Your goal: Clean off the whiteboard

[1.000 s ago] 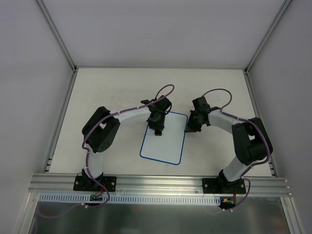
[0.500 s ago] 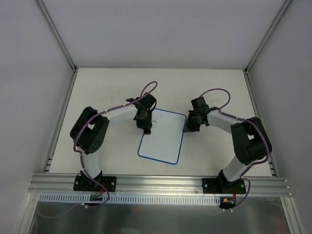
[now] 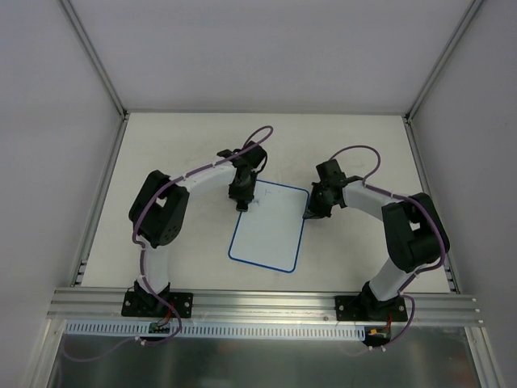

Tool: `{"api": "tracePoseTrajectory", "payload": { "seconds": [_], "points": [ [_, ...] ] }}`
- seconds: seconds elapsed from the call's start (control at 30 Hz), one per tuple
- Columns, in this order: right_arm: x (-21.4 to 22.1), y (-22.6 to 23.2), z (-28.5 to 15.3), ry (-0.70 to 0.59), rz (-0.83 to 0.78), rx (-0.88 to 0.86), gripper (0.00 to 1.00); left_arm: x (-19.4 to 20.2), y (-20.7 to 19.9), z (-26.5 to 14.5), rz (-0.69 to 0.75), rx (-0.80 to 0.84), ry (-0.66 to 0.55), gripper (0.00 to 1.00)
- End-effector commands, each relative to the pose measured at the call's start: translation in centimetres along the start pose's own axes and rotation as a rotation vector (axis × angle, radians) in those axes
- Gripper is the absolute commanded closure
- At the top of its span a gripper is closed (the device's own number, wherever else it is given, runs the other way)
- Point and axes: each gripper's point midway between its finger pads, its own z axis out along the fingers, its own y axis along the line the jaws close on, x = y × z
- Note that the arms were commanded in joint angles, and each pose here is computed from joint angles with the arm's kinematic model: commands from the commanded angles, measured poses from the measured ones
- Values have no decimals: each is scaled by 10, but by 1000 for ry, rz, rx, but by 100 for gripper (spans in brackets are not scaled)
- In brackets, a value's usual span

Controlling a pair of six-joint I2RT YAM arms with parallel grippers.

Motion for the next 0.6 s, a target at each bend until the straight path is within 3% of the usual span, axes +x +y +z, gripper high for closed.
{"api": "tracePoseTrajectory", "payload": {
  "seconds": [0.0, 0.3, 0.57],
  "points": [
    [18, -38, 10, 68, -26, 156, 100, -6, -33, 3, 130, 57, 11, 100],
    [18, -34, 11, 73, -36, 151, 100, -13, -106, 16, 261, 167, 0, 100],
    [21, -34, 10, 86, -72, 168, 100, 1, -80, 40, 273, 59, 42, 100]
  ]
}}
